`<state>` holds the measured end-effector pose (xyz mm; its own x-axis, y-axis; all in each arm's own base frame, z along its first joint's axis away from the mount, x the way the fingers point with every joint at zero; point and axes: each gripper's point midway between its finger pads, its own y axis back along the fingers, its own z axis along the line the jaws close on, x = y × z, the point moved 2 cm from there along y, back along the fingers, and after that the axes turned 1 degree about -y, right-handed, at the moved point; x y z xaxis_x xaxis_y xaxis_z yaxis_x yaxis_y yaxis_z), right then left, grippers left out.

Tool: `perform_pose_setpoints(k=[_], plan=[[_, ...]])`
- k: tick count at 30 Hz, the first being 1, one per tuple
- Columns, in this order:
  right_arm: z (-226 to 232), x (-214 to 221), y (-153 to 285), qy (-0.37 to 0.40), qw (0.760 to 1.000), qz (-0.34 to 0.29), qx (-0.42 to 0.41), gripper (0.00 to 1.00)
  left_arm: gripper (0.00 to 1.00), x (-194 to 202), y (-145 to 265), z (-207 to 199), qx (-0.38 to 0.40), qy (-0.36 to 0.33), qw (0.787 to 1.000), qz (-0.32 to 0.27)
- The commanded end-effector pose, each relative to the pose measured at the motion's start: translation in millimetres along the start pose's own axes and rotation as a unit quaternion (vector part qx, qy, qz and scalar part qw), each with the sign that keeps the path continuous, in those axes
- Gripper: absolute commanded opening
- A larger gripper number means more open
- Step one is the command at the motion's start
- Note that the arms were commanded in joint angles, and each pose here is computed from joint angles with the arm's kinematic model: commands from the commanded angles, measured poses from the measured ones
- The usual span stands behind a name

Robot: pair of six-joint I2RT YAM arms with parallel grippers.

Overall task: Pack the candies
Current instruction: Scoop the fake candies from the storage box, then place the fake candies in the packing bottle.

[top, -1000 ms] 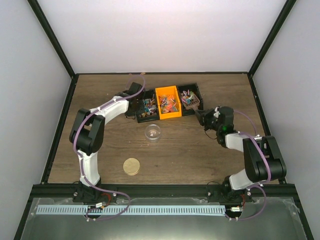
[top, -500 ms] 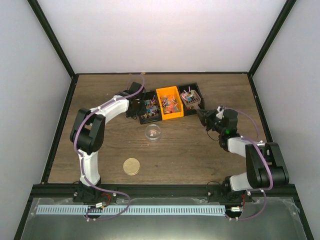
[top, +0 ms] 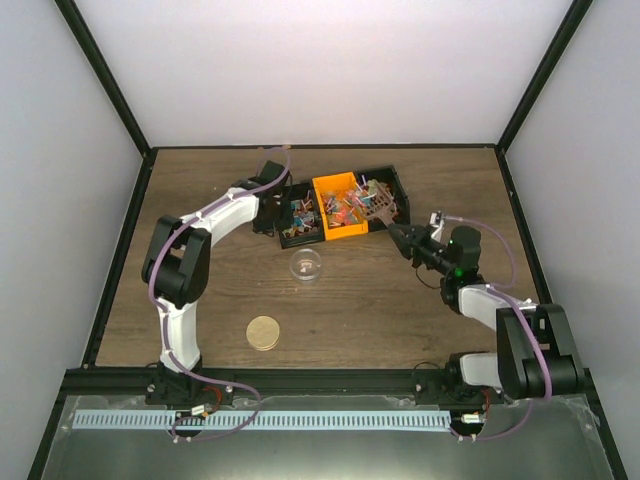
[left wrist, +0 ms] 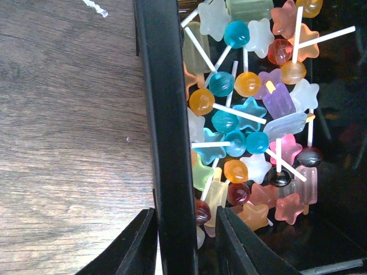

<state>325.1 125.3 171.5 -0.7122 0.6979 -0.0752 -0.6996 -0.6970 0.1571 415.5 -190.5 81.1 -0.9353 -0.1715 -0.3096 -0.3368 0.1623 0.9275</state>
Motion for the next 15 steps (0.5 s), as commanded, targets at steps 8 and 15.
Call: perform_pose_setpoints(k=[8, 15], plan=[[24, 50, 12, 0.06, 0.991, 0.099, -0.075, 0.01, 0.39, -13, 17, -5, 0.006, -0.014, 1.0, -0.021], [18, 69, 21, 0.048, 0.985, 0.129, -0.108, 0.01, 0.45, -15, 26, -2, 0.005, -0.016, 1.0, -0.026]])
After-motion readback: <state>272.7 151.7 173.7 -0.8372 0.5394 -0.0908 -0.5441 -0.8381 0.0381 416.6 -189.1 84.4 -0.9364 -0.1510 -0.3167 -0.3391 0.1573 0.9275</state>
